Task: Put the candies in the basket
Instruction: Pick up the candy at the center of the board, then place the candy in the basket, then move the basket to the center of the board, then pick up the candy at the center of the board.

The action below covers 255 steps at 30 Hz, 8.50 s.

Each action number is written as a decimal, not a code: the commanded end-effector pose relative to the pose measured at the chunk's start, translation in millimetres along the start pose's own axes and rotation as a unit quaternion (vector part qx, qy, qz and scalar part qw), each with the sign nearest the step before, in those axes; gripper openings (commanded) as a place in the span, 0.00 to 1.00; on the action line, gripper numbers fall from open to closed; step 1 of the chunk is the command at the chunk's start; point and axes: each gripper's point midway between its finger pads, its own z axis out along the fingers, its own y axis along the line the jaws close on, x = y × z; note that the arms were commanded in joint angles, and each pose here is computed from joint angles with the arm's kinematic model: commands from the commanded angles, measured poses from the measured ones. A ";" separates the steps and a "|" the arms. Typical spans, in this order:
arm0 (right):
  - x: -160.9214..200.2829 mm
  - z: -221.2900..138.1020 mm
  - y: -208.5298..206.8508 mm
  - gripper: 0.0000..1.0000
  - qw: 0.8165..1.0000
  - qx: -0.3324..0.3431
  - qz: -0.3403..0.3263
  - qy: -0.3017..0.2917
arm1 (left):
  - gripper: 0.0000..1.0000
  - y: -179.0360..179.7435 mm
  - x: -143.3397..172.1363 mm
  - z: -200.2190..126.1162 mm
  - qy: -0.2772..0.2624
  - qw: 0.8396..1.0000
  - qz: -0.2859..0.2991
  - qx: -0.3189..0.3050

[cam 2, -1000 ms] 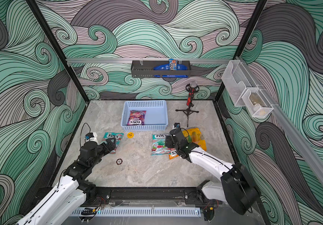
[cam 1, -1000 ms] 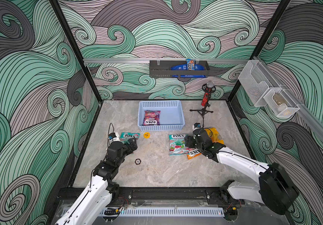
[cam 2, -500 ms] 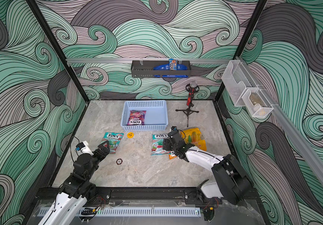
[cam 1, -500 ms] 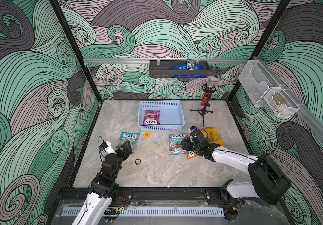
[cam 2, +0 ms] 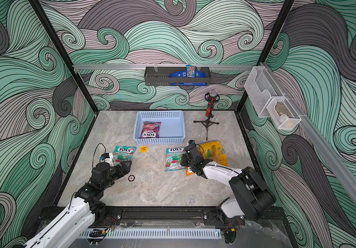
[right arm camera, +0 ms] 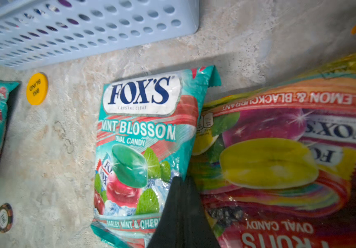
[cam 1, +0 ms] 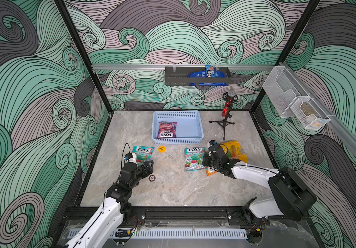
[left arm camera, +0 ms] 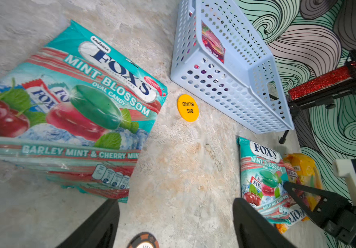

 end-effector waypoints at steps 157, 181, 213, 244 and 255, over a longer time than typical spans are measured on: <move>-62.7 -107.5 -59.1 1.00 0.984 0.106 -0.044 -0.140 | 0.88 -222.5 105.3 8.4 0.108 0.953 0.069 0.276; 18.4 -14.7 -38.5 1.00 0.999 0.026 -0.015 0.020 | 0.93 -148.5 39.9 2.4 0.006 0.986 -0.007 0.165; 29.4 10.2 -8.6 0.80 0.998 0.011 0.029 0.056 | 0.93 -78.0 -8.1 5.3 -0.013 0.991 -0.073 0.112; -54.4 -61.4 49.8 0.00 0.994 -0.090 -0.031 -0.054 | 0.88 -75.7 -28.0 -7.9 -0.069 0.991 -0.022 0.115; -155.5 -75.4 110.7 0.00 0.980 -0.150 -0.067 -0.109 | 0.93 -53.4 -74.7 22.5 -0.141 0.985 -0.093 0.044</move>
